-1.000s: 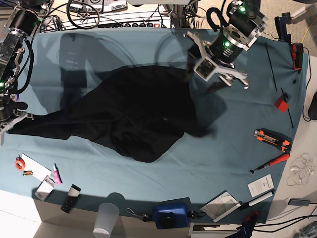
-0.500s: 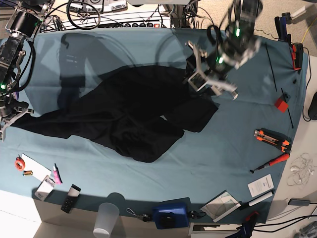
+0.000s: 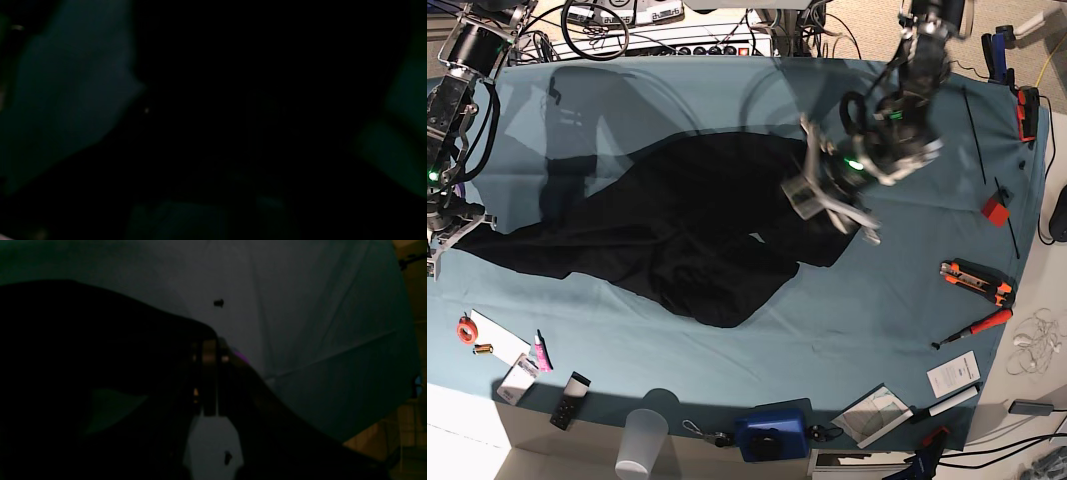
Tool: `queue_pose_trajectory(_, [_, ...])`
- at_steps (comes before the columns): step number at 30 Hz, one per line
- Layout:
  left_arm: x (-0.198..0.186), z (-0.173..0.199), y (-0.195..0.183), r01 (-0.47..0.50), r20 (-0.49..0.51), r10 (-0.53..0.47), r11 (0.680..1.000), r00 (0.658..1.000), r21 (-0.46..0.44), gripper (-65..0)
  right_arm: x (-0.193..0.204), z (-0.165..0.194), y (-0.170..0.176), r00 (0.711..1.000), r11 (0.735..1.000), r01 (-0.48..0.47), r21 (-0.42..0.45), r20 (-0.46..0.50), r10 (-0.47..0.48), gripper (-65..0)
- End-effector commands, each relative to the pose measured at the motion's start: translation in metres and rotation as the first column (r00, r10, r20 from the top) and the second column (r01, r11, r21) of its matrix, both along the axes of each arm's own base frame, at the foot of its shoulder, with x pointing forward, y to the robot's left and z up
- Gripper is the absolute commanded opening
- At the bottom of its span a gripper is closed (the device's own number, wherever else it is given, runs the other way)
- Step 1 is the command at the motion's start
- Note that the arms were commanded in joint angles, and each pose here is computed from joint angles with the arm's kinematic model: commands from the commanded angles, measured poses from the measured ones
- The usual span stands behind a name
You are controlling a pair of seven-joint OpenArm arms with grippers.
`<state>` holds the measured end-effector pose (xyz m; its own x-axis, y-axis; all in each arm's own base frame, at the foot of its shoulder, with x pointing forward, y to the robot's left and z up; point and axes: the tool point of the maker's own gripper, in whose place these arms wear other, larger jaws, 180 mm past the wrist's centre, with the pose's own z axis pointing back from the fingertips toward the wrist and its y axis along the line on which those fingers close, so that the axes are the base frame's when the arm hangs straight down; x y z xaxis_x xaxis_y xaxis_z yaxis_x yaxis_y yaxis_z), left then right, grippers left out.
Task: Layout the t-shirt on the table in an organized manner, then fold the t-shirt properly
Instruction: 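Grasp a shirt edge with the left gripper and pull it outward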
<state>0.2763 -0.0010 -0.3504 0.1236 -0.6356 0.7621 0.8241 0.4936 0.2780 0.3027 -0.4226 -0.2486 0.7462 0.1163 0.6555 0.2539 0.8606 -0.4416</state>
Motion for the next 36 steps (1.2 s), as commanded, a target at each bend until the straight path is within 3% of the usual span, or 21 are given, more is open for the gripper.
queue_pose_trajectory(1, [0.007,0.009,-0.006,0.014,0.037,-0.013,1.000,0.999,-0.018,-30.9,0.006,0.021,-0.008,0.999,0.999,-0.003,-0.045,0.047,0.005,-65.0])
queue_pose_trajectory(3, [0.010,0.005,-0.013,0.024,0.044,-0.024,1.000,0.999,0.004,-32.6,0.006,0.021,-0.007,0.999,0.999,-0.003,-0.045,0.047,0.005,-65.0])
queue_pose_trajectory(4, [0.012,0.006,-0.017,0.023,0.052,-0.023,1.000,0.998,0.004,-36.8,0.005,0.021,-0.008,0.999,0.999,-0.003,-0.045,0.046,0.005,-65.0])
queue_pose_trajectory(8, [0.043,0.030,-0.016,-0.103,0.142,0.109,0.994,0.984,-0.045,-65.0,0.006,0.021,-0.007,0.999,0.999,-0.003,-0.046,0.048,0.006,-65.0])
queue_pose_trajectory(15, [0.108,0.079,0.024,-0.358,0.259,0.363,0.931,0.895,-0.070,-65.0,0.010,0.025,-0.007,0.997,0.998,-0.017,-0.054,0.076,0.021,-65.0])
queue_pose_trajectory(22, [0.164,0.121,0.062,-0.449,0.339,0.474,0.880,0.813,-0.152,-65.0,0.011,0.026,-0.006,0.996,0.998,-0.020,-0.056,0.082,0.025,-65.0])
queue_pose_trajectory(29, [0.208,0.086,0.097,-0.542,0.236,0.543,0.837,0.806,-0.077,-65.0,0.012,0.027,-0.006,0.996,0.998,-0.024,-0.058,0.088,0.029,-65.0])
queue_pose_trajectory(34, [0.221,0.100,0.101,-0.547,0.257,0.549,0.833,0.795,-0.085,-65.0,0.012,0.027,-0.006,0.995,0.998,-0.024,-0.058,0.090,0.030,-65.0])
queue_pose_trajectory(35, [0.224,0.105,0.101,-0.547,0.264,0.549,0.832,0.793,-0.090,-63.7,0.012,0.027,-0.006,0.995,0.998,-0.024,-0.058,0.090,0.030,-65.0])
queue_pose_trajectory(36, [0.226,0.109,0.101,-0.547,0.270,0.550,0.832,0.790,-0.093,-56.1,0.012,0.027,-0.006,0.996,0.998,-0.024,-0.058,0.090,0.029,-65.0])
